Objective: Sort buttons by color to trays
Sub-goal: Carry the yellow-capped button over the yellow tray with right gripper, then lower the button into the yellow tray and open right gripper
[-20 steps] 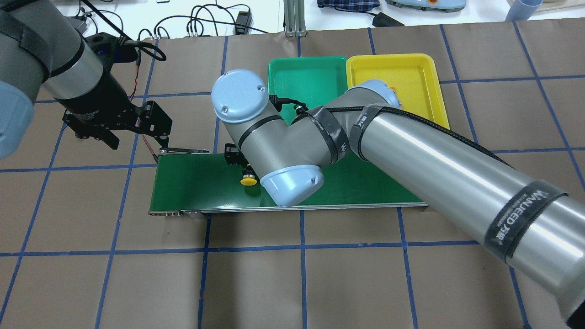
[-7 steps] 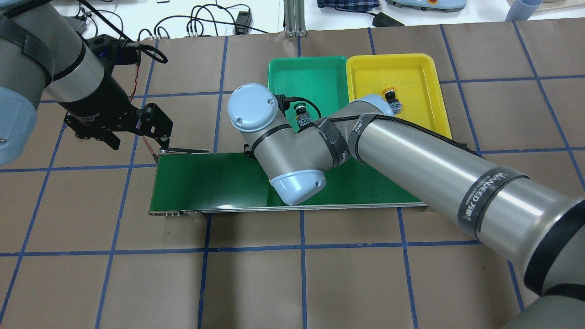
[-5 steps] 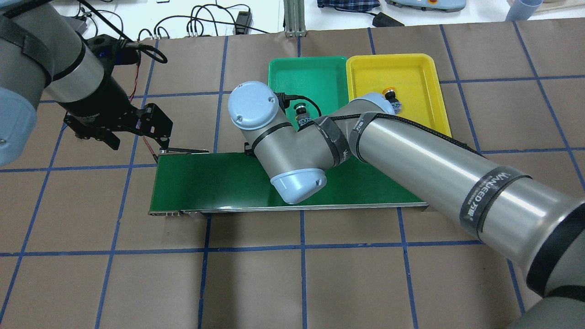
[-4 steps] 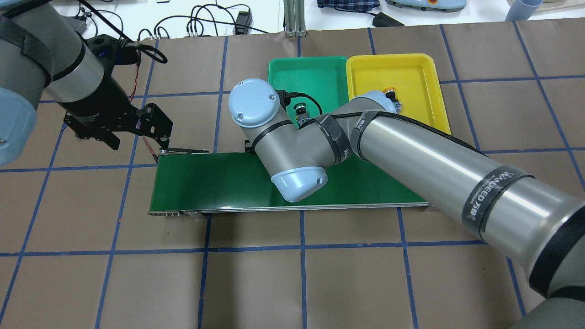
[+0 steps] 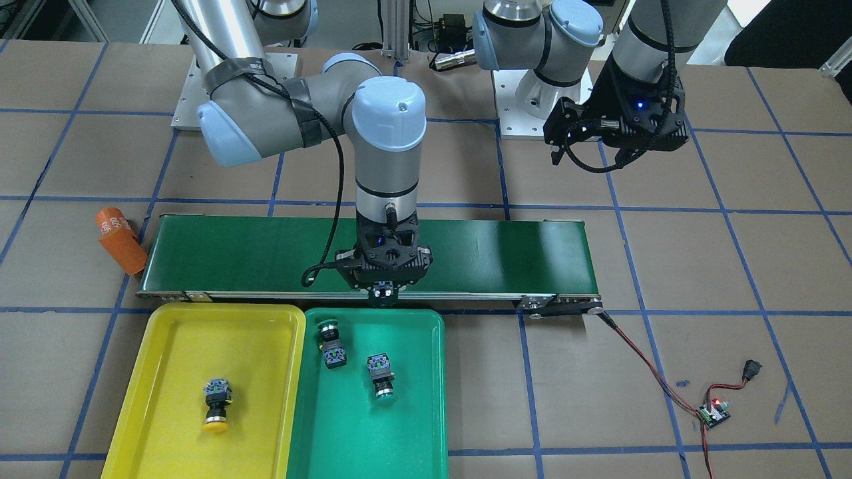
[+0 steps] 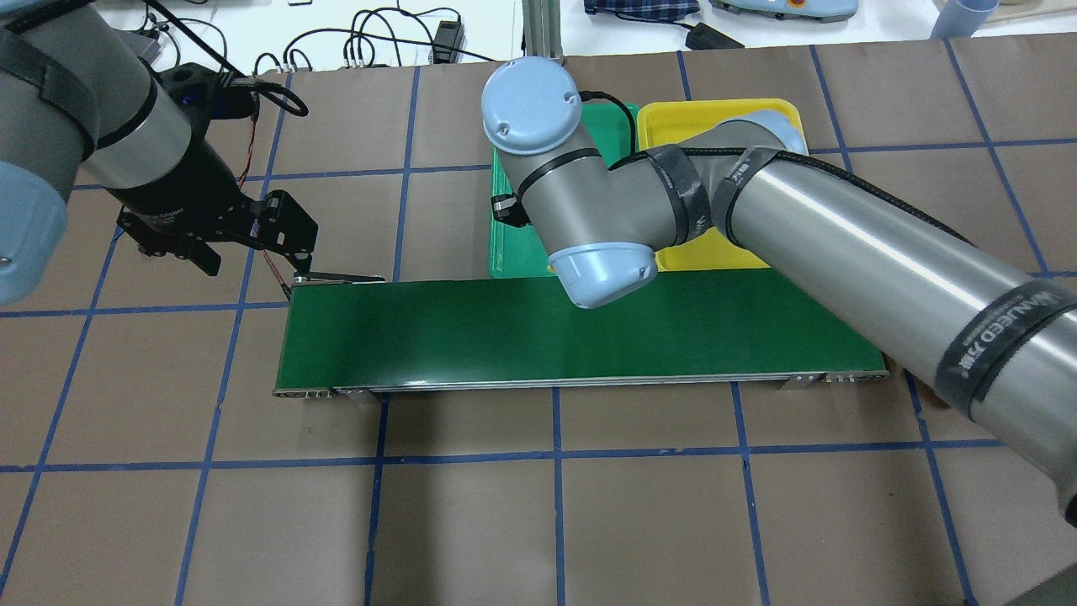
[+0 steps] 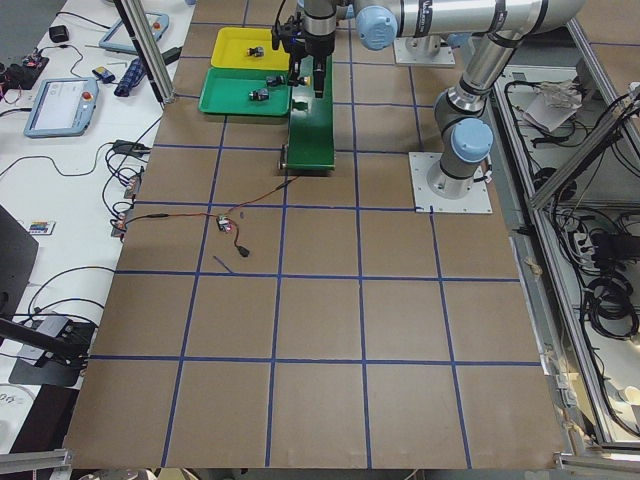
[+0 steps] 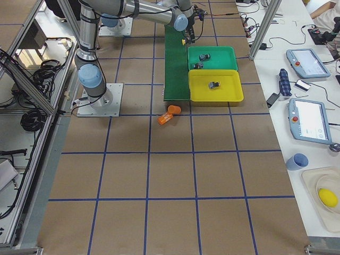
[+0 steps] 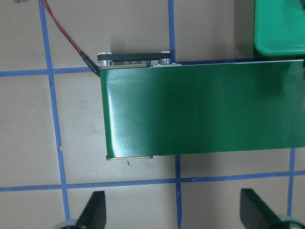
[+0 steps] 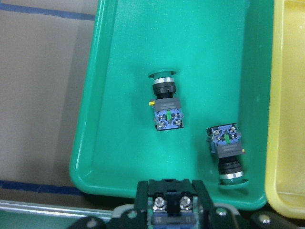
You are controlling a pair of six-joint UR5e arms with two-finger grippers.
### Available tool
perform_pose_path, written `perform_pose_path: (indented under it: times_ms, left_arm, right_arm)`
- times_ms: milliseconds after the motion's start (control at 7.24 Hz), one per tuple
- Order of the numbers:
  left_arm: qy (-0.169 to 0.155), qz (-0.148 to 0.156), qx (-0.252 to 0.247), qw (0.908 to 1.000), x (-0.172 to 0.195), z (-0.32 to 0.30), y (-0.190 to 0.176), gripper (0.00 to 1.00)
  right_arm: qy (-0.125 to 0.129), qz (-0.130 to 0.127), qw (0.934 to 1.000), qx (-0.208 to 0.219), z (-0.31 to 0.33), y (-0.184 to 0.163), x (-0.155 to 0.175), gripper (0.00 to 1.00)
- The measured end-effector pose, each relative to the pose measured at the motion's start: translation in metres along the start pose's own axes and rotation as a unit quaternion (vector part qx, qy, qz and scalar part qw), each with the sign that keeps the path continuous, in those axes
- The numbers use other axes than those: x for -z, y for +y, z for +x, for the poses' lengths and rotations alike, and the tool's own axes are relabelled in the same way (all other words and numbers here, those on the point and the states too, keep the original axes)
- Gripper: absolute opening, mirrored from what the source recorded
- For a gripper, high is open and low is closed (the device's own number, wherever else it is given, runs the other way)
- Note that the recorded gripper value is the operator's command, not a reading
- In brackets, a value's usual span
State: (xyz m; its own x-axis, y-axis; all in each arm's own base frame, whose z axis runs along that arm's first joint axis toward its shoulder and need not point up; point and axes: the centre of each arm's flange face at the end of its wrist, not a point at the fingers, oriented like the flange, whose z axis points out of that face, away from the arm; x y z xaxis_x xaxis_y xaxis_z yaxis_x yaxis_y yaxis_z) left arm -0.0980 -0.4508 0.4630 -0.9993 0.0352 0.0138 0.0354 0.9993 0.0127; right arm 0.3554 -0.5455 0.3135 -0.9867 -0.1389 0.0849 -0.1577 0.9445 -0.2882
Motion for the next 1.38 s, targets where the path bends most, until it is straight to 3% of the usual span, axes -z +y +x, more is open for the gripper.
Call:
perform_pose_path:
  times_ms: [691,1105,1381]
  left_arm:
    - [0.001,0.000,0.000,1.0000,0.000,0.000,0.000,1.00]
    - [0.000,0.000,0.000,1.0000,0.000,0.000,0.000,1.00]
    - [0.001,0.000,0.000,1.0000,0.000,0.000,0.000,1.00]
  right_arm:
    - [0.029,-0.011,0.9917,0.125,0.162,-0.053,-0.030,0.00]
    - [0.041,0.005,0.9891,0.141,0.190,-0.063,-0.070,0.00]
    - [0.049,0.014,0.9872,0.151,0.194,-0.066,-0.077,0.00]
